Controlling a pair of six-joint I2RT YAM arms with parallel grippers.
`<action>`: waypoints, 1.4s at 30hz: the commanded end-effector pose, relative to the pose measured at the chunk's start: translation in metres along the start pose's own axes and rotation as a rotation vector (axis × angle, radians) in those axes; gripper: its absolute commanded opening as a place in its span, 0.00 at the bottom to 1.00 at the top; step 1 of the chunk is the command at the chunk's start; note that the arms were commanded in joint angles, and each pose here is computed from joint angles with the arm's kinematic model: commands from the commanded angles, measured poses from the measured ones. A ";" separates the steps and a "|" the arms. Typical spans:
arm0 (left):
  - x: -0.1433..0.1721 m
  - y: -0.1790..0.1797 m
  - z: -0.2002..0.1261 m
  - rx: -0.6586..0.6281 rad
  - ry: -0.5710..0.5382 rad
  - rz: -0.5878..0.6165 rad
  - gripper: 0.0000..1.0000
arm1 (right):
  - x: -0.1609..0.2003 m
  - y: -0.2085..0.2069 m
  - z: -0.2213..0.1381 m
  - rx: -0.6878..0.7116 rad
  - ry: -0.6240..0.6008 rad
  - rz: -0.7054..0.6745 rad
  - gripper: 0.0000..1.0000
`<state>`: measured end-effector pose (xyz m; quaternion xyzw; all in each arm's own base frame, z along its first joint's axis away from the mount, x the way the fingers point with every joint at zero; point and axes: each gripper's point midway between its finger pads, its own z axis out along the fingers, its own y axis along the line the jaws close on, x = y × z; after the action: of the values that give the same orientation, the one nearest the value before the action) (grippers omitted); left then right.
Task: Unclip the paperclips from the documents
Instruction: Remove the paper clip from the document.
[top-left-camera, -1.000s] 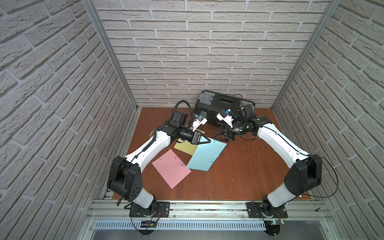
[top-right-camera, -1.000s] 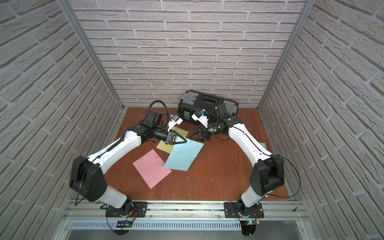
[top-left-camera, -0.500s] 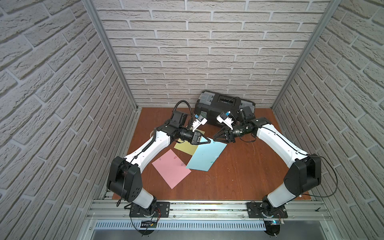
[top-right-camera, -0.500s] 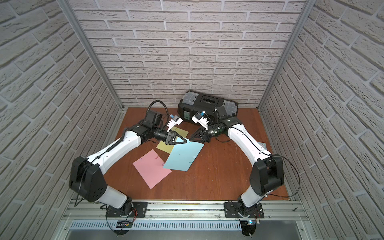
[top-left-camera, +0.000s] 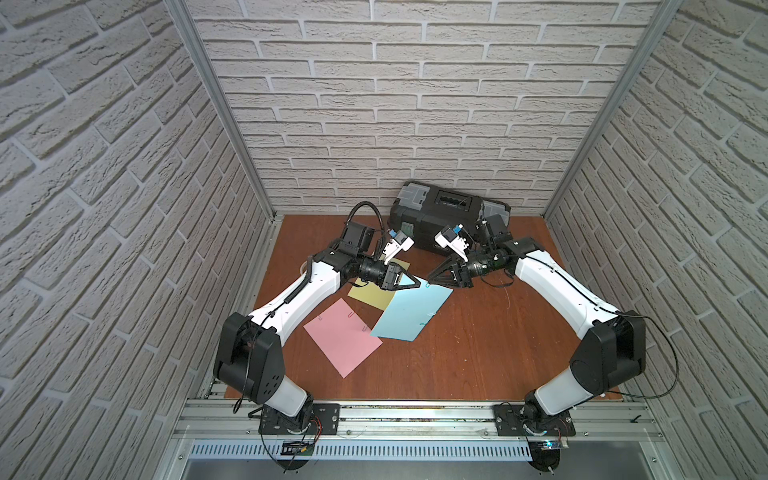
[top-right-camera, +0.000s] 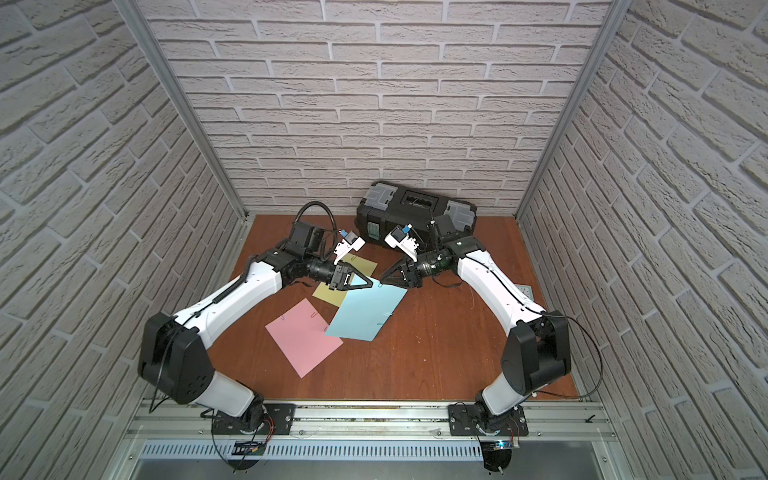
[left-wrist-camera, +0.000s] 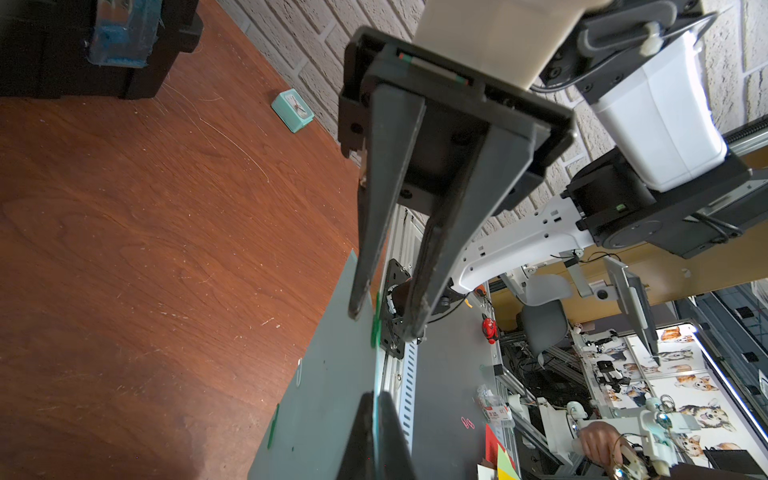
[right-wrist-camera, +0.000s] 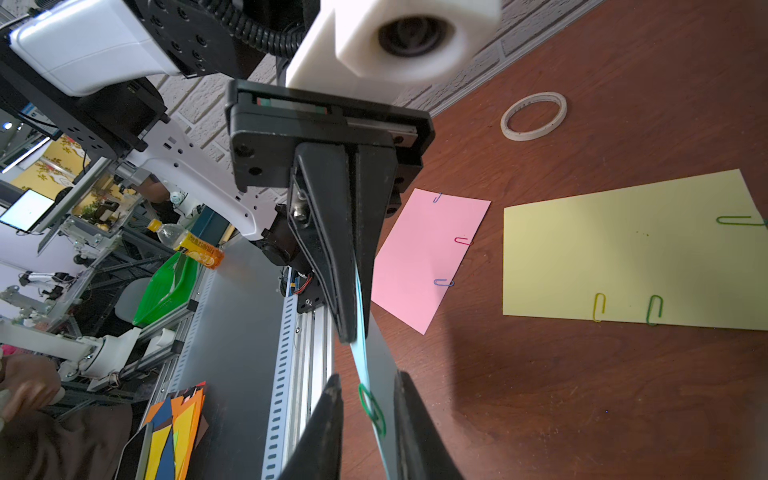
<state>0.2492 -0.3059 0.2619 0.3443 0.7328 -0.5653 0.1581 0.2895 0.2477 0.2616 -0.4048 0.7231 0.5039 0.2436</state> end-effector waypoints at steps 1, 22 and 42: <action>0.001 -0.008 -0.006 0.016 -0.009 0.036 0.00 | -0.004 0.013 -0.005 -0.023 -0.025 -0.025 0.22; 0.000 -0.008 -0.007 0.014 -0.013 0.034 0.00 | -0.001 0.007 -0.002 -0.027 -0.015 0.003 0.03; 0.008 -0.001 -0.005 0.001 0.008 0.018 0.00 | -0.011 0.002 -0.009 -0.006 -0.041 0.012 0.03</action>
<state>0.2484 -0.3026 0.2571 0.3431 0.7367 -0.5621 0.1538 0.2931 0.2427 0.2623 -0.3867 0.7314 0.5081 0.2393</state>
